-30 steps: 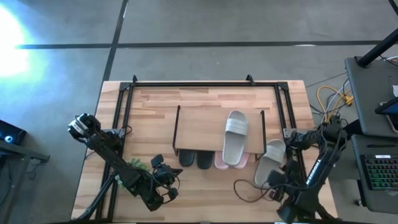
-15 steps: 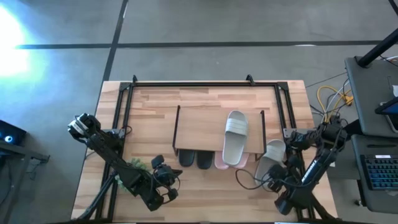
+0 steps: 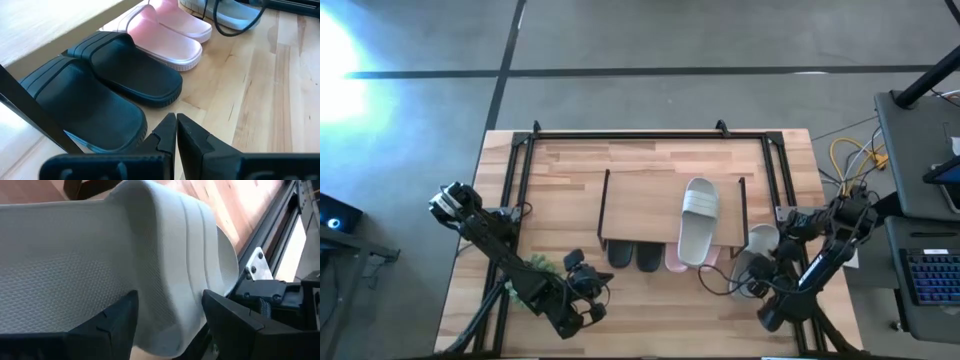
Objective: Pick and place slides into the shelf
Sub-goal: Put the gray slide on the shelf
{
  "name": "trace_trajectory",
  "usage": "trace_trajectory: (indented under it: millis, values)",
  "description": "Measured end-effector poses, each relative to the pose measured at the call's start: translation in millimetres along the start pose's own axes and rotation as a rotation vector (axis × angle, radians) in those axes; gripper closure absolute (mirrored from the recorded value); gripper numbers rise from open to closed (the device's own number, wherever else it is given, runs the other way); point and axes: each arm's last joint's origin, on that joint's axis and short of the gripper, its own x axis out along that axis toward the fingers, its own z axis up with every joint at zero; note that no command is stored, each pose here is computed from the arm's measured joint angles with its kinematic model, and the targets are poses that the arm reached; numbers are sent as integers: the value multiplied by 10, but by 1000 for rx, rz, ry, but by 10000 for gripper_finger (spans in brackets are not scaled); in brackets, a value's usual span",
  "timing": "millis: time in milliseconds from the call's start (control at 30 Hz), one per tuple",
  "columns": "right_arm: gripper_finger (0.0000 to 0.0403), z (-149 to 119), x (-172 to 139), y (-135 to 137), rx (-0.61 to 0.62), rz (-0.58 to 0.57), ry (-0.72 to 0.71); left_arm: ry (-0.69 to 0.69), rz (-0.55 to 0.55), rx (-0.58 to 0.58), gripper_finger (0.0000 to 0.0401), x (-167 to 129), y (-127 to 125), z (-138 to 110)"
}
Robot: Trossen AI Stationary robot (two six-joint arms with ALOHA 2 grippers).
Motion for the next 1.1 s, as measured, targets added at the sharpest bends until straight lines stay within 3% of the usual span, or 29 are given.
trace_trajectory:
  millis: [400,633,700,933,1100]
  values:
    - [282,44,186,-83,10,-94,13,27,-11,-4,401,18,4,3]
    - [366,58,134,-62,2,-85,69,26,-8,-8,401,29,9,10]
    - [385,75,39,-36,-5,-39,99,26,-8,-8,401,29,9,10]
    - [392,210,-487,43,2,191,144,25,-6,-11,401,35,12,15]
    - [393,377,-1076,53,-38,517,175,24,-4,-13,401,40,13,19]
